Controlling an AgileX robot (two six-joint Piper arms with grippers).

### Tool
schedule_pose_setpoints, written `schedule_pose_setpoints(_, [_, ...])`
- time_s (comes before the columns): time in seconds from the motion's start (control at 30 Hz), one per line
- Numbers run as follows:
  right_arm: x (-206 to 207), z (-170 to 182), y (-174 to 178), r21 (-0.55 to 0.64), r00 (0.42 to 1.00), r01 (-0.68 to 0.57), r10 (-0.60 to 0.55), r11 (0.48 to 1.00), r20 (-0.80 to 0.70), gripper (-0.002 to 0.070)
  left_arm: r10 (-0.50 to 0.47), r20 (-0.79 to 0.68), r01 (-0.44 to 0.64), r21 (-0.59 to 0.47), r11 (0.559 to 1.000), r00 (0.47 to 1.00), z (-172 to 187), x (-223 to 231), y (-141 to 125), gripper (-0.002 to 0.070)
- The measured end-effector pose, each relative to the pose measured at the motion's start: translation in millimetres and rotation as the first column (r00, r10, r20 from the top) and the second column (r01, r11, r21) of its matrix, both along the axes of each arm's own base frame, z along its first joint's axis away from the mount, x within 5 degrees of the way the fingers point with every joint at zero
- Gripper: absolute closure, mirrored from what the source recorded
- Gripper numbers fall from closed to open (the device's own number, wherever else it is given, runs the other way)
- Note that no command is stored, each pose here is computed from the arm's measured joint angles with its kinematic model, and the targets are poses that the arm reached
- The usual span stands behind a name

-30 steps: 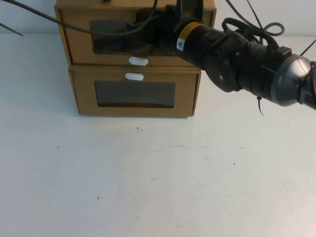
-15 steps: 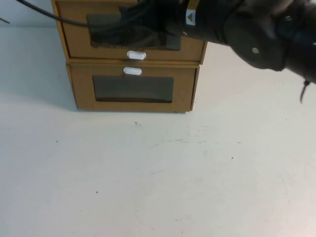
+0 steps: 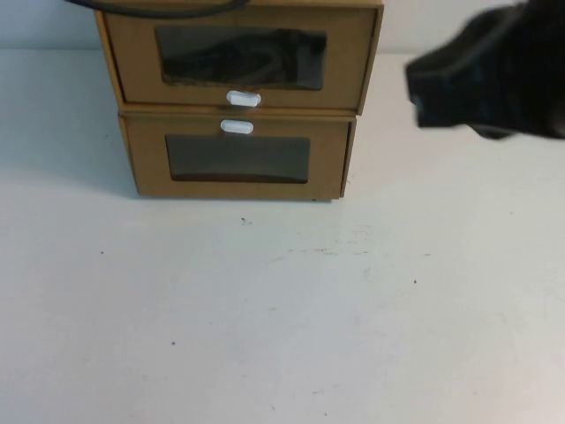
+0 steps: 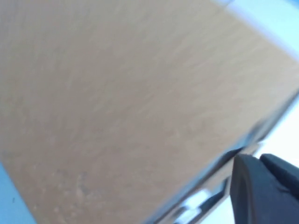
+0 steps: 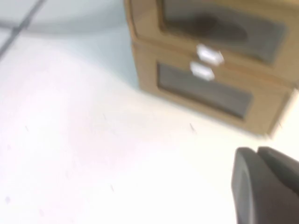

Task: Close the shoe box

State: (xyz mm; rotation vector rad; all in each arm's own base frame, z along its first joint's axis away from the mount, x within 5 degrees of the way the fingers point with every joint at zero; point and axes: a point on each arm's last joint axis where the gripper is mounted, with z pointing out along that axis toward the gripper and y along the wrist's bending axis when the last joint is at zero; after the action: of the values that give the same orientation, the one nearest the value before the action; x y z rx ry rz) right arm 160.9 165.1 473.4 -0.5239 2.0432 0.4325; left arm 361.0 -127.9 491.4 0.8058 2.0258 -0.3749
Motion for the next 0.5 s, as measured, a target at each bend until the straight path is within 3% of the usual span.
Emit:
schedule_pose_setpoints(0.3, [-60.3, -37.4, -76.2, 0.035, 0.998, 0.040, -0.039, 0.999, -0.044, 0.0689, -0.046, 0.171, 0.058, -0.066, 0.996, 0.984, 60.7, -111.0, 9.2, 0.0680])
schedule_pose_setpoints(0.5, [-89.1, -59.8, -109.5, 0.085, 0.999, 0.036, -0.032, 0.996, -0.044, 0.0689, 0.011, 0.242, 0.020, -0.126, 0.992, 0.970, 46.0, -174.7, 32.1, 0.0680])
